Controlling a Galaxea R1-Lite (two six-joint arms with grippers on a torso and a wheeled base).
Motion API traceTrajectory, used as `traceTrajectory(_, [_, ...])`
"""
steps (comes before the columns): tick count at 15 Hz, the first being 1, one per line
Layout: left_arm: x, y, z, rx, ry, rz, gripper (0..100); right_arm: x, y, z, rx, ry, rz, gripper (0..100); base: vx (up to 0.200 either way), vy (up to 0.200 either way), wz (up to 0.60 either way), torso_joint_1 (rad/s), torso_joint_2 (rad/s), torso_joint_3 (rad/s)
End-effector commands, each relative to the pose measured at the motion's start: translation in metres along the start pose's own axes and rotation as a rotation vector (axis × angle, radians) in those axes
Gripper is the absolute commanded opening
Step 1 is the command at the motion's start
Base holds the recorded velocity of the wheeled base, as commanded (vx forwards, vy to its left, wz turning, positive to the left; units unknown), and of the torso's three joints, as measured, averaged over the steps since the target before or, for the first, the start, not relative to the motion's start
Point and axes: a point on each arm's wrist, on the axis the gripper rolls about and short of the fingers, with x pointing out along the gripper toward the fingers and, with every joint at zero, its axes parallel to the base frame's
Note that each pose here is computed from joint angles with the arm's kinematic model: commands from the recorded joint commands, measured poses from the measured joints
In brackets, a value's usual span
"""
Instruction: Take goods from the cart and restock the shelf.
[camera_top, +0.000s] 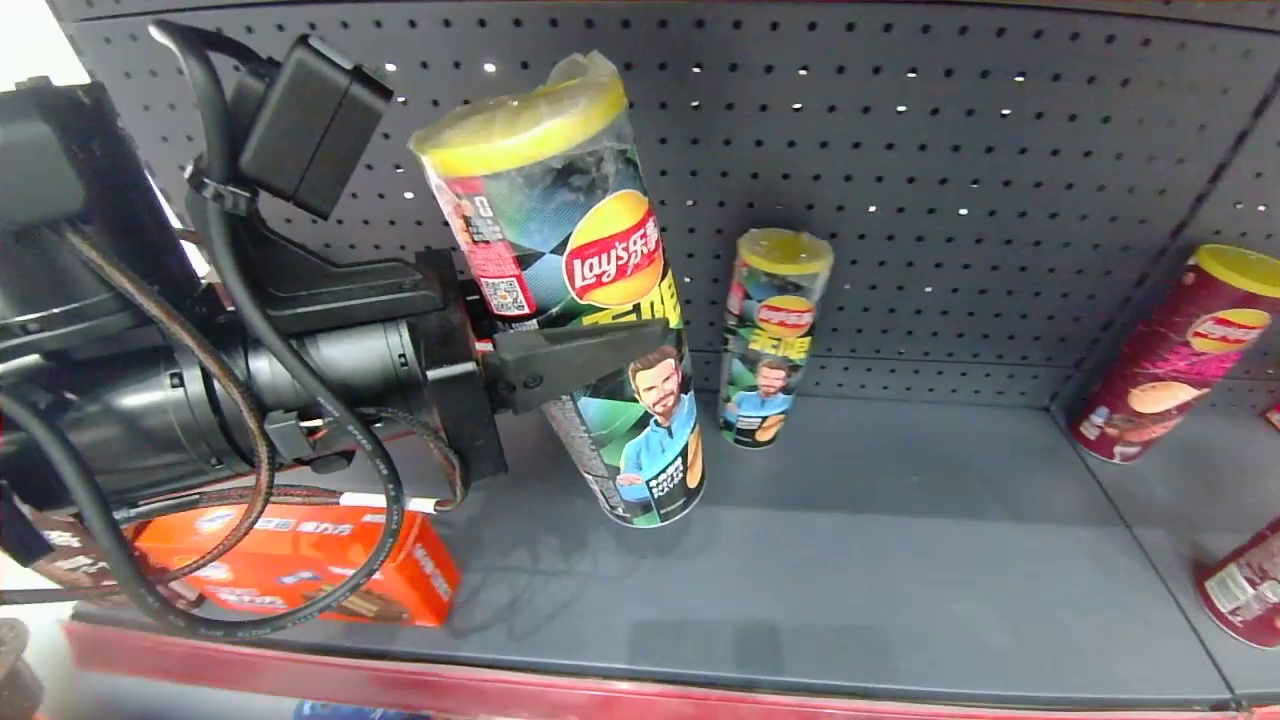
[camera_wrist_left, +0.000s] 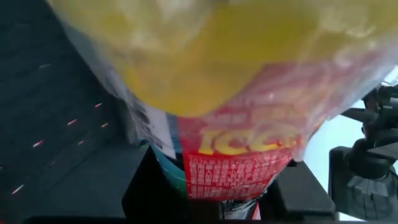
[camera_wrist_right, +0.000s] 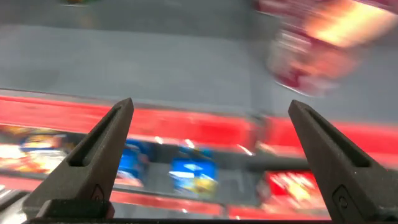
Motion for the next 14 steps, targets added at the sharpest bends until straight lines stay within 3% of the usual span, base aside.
traceTrajectory(1, [0.0, 0.0009, -0.0024, -0.004, 0.007, 0.002, 0, 0.0001, 0.0, 0.0001, 0.0, 0.001, 0.002, 100, 0.0, 0.0, 0.0, 0.0, 0.0, 0.0])
traceTrajectory(14, [-0.0031, 0.0007, -0.0027, -0.005, 0.009, 0.006, 0, 0.0001, 0.0, 0.0001, 0.0, 0.001, 0.001, 100, 0.0, 0.0, -0.05, 0.0, 0.0, 0.001])
